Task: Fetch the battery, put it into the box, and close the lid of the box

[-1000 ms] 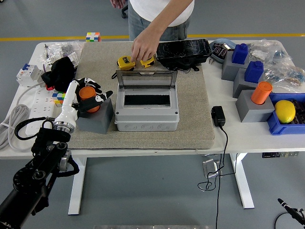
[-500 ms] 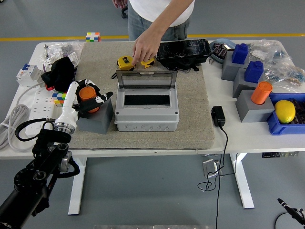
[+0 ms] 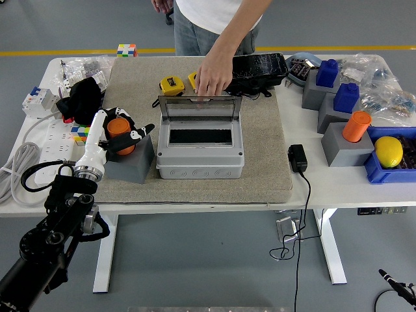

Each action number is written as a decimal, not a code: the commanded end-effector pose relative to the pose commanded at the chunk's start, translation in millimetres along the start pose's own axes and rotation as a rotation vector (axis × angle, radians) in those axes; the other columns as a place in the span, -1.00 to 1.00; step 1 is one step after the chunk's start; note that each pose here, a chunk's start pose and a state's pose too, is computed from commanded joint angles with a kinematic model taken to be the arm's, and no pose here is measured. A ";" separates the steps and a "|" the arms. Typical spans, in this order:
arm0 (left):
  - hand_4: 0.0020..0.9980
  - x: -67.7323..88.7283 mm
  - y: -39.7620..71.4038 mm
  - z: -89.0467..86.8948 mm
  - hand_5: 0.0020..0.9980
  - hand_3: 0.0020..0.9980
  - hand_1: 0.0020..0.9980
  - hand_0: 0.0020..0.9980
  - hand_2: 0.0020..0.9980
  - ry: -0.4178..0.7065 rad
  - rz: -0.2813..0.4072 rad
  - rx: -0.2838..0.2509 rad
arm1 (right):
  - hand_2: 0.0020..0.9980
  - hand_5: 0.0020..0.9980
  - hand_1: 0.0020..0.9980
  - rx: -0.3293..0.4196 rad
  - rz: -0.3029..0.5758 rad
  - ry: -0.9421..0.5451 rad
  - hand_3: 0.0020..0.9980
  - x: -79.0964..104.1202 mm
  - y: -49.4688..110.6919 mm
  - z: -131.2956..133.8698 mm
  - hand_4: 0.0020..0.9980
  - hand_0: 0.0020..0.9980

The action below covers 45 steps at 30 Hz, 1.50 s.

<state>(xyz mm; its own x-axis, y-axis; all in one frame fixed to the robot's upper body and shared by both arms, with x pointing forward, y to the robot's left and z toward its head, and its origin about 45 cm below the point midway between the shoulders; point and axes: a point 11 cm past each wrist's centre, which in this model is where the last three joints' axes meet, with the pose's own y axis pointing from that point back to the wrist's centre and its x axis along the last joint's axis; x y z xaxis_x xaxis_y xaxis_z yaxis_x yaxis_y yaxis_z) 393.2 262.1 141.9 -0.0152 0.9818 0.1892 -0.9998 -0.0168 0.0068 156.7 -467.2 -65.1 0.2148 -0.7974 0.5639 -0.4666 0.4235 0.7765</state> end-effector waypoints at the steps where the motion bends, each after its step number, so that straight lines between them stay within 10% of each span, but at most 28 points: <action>1: 1.00 0.3 0.0 0.1 -0.73 -0.78 -0.86 -0.86 -0.79 0.001 0.004 -0.002 | 0.66 1.00 0.79 0.000 0.000 0.000 0.84 0.0 0.0 0.0 1.00 0.83; 29: 0.88 14.5 -8.6 26.1 -0.93 -0.95 -1.00 -1.00 -0.93 0.080 0.120 -0.090 | 0.66 1.00 0.79 0.001 0.002 0.001 0.84 1.0 -0.2 -0.6 1.00 0.83; 45: 0.63 17.7 -5.6 142.0 -0.83 -0.96 -1.00 -1.00 -0.94 -0.567 0.018 -0.399 | 0.66 1.00 0.79 -0.006 0.018 0.000 0.84 9.5 -0.5 3.1 1.00 0.83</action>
<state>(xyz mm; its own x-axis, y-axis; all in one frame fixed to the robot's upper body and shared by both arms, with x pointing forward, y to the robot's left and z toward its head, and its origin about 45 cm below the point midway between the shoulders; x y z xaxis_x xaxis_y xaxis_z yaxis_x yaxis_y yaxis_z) 400.0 252.7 284.6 -0.1328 0.7297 0.6707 -0.9283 0.1455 -0.3421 156.3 -476.3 -61.0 0.2062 -0.7895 0.5781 -0.4652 0.4406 0.7677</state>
